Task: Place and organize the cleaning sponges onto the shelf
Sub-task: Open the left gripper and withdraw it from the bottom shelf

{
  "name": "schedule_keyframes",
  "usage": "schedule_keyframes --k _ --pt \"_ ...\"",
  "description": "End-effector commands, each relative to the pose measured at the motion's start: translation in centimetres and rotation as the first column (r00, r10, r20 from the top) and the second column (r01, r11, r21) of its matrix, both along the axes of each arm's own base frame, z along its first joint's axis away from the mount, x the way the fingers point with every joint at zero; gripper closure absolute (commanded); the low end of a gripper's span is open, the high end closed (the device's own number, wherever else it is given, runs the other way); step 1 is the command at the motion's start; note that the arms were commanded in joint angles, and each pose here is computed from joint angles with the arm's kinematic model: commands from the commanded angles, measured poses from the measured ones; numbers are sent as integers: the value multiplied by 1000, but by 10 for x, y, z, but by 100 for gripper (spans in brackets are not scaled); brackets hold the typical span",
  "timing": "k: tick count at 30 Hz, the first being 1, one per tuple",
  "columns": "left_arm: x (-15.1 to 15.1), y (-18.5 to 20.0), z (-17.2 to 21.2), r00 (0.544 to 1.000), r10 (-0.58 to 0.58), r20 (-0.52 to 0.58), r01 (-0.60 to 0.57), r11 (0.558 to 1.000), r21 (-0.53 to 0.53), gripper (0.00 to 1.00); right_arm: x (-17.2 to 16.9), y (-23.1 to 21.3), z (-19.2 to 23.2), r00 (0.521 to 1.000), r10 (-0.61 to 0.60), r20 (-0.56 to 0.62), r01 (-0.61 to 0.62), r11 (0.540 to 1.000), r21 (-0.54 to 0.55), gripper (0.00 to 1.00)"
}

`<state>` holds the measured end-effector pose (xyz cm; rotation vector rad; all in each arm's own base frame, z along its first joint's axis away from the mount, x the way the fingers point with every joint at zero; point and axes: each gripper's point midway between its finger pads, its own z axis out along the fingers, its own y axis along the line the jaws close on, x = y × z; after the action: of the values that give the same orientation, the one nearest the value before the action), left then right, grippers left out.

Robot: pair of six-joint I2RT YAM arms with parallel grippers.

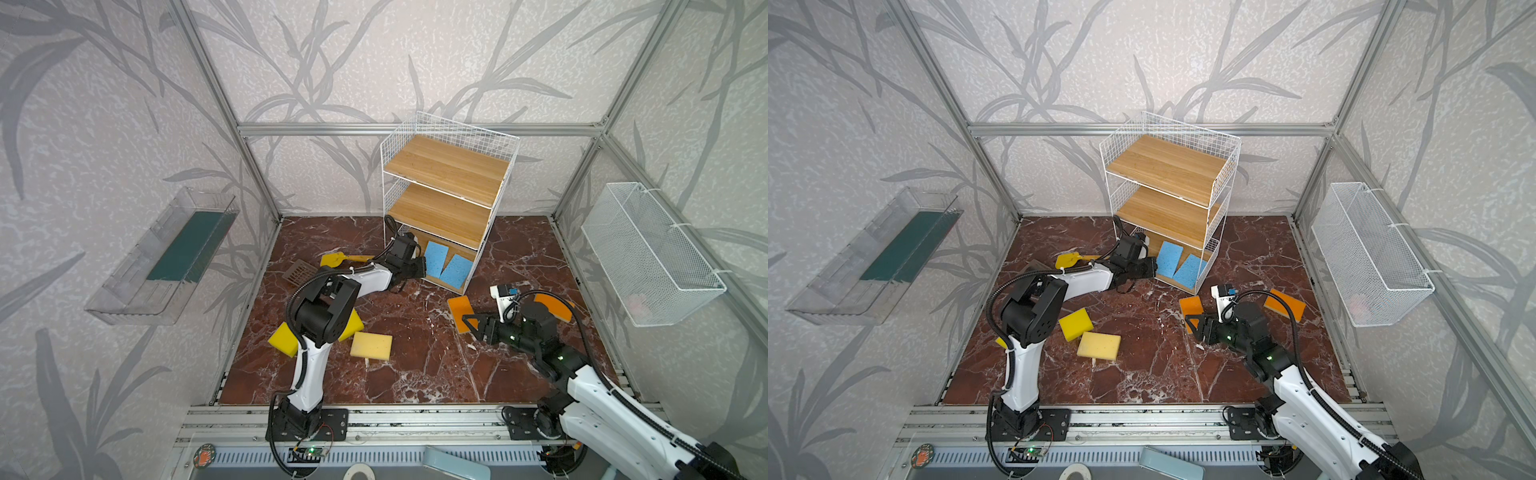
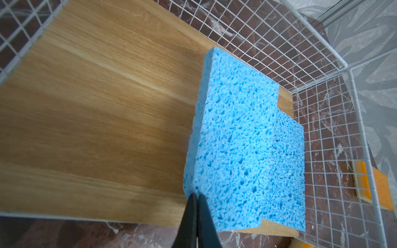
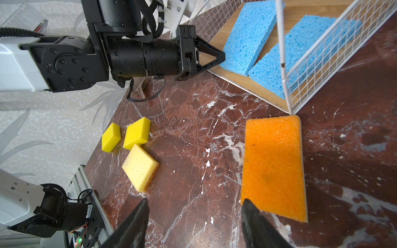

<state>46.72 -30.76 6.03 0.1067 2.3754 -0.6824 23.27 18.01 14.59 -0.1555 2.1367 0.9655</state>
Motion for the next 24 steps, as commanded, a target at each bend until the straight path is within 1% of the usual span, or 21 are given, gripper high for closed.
schedule_keyframes --k 1,5,10,11,12,15,16,20,24 --pt "8 -1 21 998 7 68 -7 1000 7 100 0 1 1 1000 6 4 -6 1000 15 33" --pt "7 0 23 997 8 78 -8 1000 7 100 0 1 -1 1000 7 1 -7 1000 13 33" --pt "3 -11 18 998 -39 54 39 999 3 100 0 2 -1 1000 9 -3 -9 1000 15 33" --pt "3 -13 17 998 -47 51 46 999 9 98 0 2 -1 1000 8 -3 -8 1000 14 33" --pt "1 -15 16 997 -56 49 55 998 16 92 0 2 -1 1000 9 -2 -9 1000 15 33" --pt "-1 -19 14 997 -69 42 68 997 35 70 -1 2 -1 1000 9 -1 -9 1000 14 33" --pt "-2 -19 13 997 -67 40 65 997 40 65 0 1 -1 1000 9 -1 -9 1000 14 33" --pt "-4 -15 13 997 -57 43 54 997 49 54 -1 1 -1 1000 9 -3 -9 1000 13 33" --pt "-5 -11 14 998 -46 45 43 997 58 51 0 1 0 1000 8 -1 -8 1000 14 33"
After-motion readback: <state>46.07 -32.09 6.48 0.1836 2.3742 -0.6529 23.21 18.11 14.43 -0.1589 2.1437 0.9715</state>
